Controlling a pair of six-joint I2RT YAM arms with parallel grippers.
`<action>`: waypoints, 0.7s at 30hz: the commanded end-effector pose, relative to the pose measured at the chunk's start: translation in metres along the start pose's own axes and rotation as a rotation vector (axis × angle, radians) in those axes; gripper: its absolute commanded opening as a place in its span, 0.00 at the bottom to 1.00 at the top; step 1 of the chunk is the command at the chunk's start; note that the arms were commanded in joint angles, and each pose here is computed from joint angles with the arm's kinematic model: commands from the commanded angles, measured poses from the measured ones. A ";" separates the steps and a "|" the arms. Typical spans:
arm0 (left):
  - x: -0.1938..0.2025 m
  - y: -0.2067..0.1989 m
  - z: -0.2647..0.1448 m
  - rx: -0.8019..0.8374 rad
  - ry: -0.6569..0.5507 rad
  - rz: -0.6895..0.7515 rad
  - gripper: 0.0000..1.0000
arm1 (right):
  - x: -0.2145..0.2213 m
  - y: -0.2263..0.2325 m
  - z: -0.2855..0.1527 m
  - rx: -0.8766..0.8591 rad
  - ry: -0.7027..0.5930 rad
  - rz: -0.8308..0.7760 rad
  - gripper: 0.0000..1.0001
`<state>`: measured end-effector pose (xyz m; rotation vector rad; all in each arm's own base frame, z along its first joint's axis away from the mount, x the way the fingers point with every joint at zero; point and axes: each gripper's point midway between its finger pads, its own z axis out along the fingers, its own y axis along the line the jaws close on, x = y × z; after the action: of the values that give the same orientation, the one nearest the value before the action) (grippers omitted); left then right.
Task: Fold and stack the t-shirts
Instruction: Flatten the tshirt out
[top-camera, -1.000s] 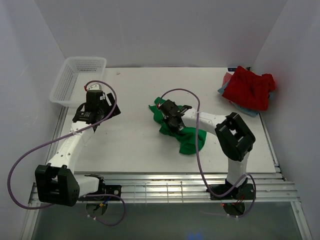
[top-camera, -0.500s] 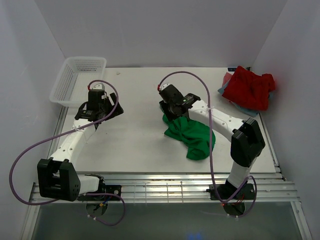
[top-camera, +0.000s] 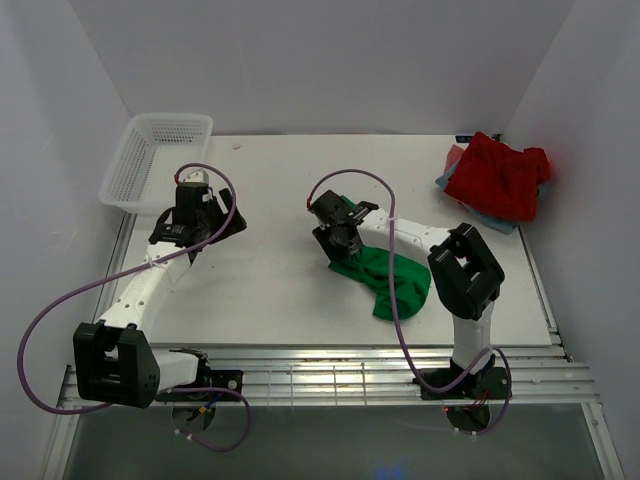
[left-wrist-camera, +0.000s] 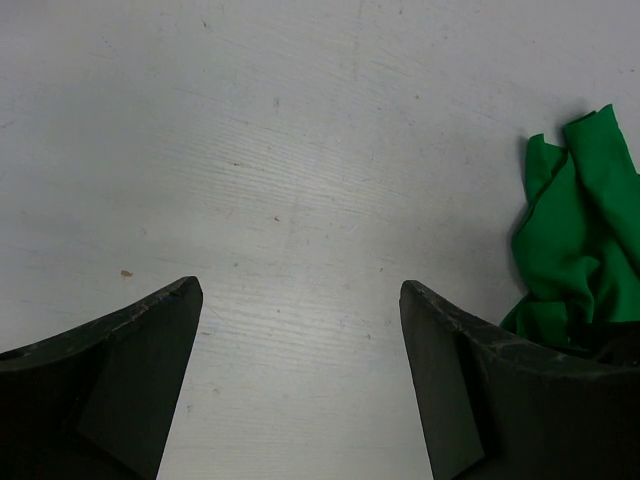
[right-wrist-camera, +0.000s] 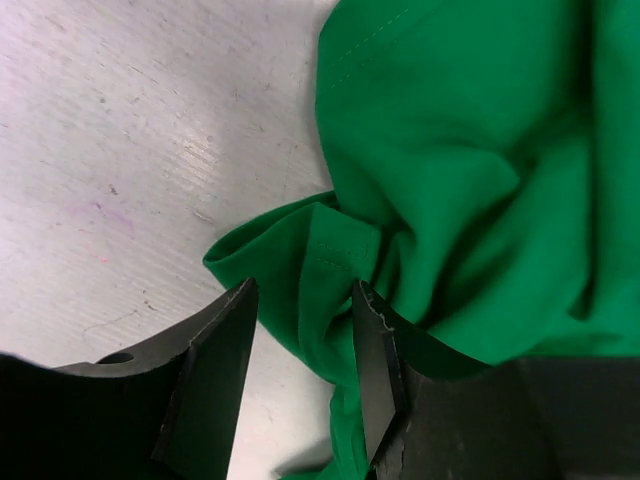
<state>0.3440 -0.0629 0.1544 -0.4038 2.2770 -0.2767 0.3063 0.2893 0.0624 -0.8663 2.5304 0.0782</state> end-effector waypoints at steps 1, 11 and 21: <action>-0.013 -0.002 -0.011 0.010 -0.048 0.001 0.90 | -0.003 0.010 0.010 -0.034 -0.013 0.001 0.49; -0.015 -0.001 -0.010 0.004 -0.051 0.007 0.90 | 0.017 0.008 0.020 -0.027 0.032 0.000 0.34; -0.038 -0.011 -0.005 0.022 -0.101 0.020 0.90 | -0.104 0.002 -0.073 -0.034 -0.232 -0.048 0.08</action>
<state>0.3467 -0.0614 0.1562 -0.3891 2.2729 -0.2622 0.3121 0.2983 0.0670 -0.9236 2.5379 0.0788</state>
